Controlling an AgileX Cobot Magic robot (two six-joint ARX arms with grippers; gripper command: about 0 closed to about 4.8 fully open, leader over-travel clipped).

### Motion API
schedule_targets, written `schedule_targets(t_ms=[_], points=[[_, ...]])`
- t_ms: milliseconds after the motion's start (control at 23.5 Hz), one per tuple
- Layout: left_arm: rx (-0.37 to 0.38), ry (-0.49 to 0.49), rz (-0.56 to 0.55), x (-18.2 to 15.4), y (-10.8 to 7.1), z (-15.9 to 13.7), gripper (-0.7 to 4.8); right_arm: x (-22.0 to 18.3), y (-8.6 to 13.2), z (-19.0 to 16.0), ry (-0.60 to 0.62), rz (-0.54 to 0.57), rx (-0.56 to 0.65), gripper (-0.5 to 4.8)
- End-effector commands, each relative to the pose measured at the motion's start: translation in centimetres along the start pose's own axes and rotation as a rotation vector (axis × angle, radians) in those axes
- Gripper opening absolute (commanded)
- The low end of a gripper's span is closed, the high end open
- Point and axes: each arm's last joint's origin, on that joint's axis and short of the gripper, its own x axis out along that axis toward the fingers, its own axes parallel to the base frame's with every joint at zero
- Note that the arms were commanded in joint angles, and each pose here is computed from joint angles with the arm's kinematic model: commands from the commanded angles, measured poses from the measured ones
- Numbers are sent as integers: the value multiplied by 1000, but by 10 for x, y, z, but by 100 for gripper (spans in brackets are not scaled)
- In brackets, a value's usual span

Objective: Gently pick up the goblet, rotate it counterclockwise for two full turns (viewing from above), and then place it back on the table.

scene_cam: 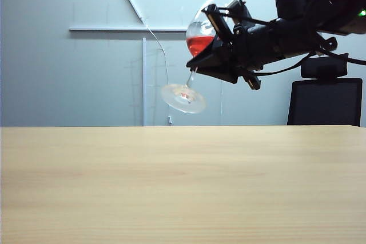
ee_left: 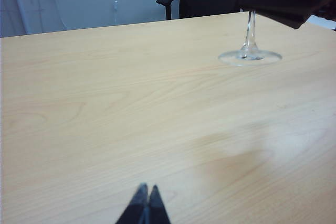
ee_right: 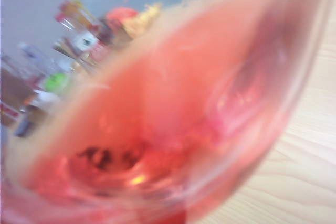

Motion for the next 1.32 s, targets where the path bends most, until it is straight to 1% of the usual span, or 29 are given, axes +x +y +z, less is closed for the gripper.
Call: schedule_targets(t_ms=[43,170,298,469,639,724,767,810,1023,1065,1193,1321], points=[[0,-9,-4,0,0,2,-5,7,10,14,42,-28,-101,-5],[0,-9,-3,0,0,2,-5,14,17,25,129,-105,-185,-5],[0,-10,-3,0,0,2,-5,18,24,33,190,-156,-262,-5],[0,-11,-3,0,0,2,-5,21,33,38,290,-230,-411,-5],[0,-11,-4,0,0,2,-5,20,39,38,388,-249,-539,-5],[0,-14,-4,-1,0,2,-5,19,43,37,416,-208,-599,-5],[0,-17,-4,-1,0,2,-5,17,46,38,419,-143,-646,-5],[0,-18,-4,-1,0,2,-5,17,47,38,420,-122,-662,-5],[0,-18,-4,-1,0,2,-5,8,59,46,394,12,-819,-5],[0,-18,-4,-1,0,2,-5,6,62,47,388,41,-838,-5],[0,-18,-4,-1,0,2,-5,-2,75,54,316,210,-858,-5],[0,-18,-4,-1,0,2,-5,-9,79,52,248,268,-866,-5]])
